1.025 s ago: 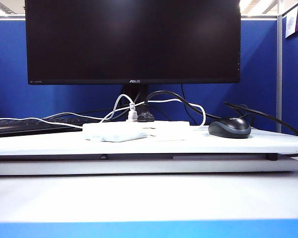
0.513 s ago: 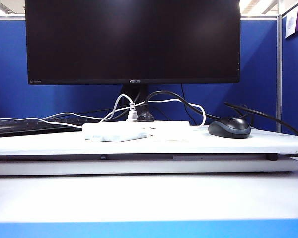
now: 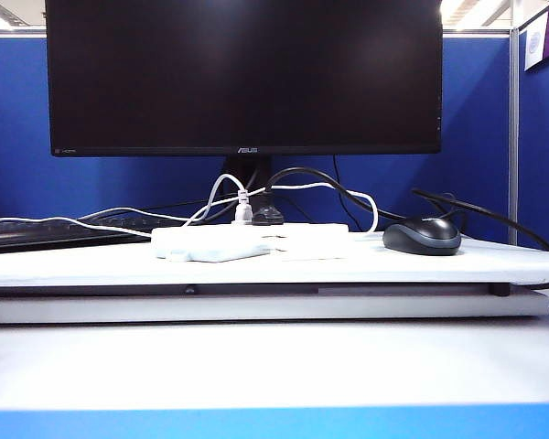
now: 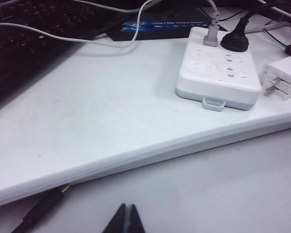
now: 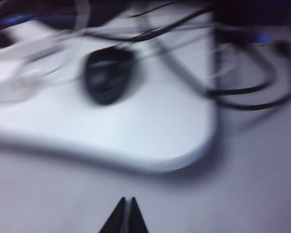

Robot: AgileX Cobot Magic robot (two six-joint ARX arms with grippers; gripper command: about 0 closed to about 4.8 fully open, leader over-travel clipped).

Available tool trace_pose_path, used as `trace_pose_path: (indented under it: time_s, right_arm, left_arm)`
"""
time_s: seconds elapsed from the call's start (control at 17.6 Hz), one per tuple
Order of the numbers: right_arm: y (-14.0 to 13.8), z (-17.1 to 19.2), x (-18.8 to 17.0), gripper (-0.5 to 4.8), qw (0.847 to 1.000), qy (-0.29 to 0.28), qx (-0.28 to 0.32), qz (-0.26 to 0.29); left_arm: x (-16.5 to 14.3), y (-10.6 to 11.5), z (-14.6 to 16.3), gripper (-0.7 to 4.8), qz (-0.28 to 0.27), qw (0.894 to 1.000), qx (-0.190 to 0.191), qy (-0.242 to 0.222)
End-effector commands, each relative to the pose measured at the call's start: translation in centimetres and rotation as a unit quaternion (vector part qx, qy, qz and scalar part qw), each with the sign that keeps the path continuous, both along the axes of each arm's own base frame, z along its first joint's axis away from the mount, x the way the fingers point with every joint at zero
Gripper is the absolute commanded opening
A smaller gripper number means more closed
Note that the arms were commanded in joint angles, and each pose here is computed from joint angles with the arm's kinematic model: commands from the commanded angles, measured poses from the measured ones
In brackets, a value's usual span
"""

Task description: Unplug the white charger from the socket, then place it next to the socket.

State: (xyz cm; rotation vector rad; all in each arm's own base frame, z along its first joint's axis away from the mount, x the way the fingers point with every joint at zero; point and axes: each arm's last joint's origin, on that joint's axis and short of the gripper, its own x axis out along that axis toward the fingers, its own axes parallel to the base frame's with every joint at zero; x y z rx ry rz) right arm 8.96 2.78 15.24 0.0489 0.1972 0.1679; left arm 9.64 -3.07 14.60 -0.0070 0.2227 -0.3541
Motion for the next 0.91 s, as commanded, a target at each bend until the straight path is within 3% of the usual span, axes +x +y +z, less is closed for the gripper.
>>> trace_pose_path:
  time_s: [0.06, 0.28, 0.63, 0.91]
  right_arm:
    - [-1.5, -0.2, 0.6, -0.06, 0.996, -0.023, 0.008, -0.084]
    - [-2.6, -0.2, 0.6, -0.06, 0.989, -0.022, 0.007, -0.143]
    - [-2.2, -0.3, 0.6, -0.06, 0.995, -0.014, 0.013, -0.094]
    - [-2.3, -0.3, 0.6, -0.06, 0.995, -0.015, 0.013, -0.096]
  left_arm:
    - [0.0, 0.0, 0.1, -0.05, -0.002, 1.0, -0.003, -0.003]
    - [0.0, 0.0, 0.1, -0.05, -0.001, 1.0, -0.003, -0.003]
    - [0.1, 0.6, 0.0, -0.05, 0.015, 1.0, -0.006, -0.001]
    - [0.0, 3.4, 0.4, -0.05, 0.144, 0.989, -0.012, -0.025]
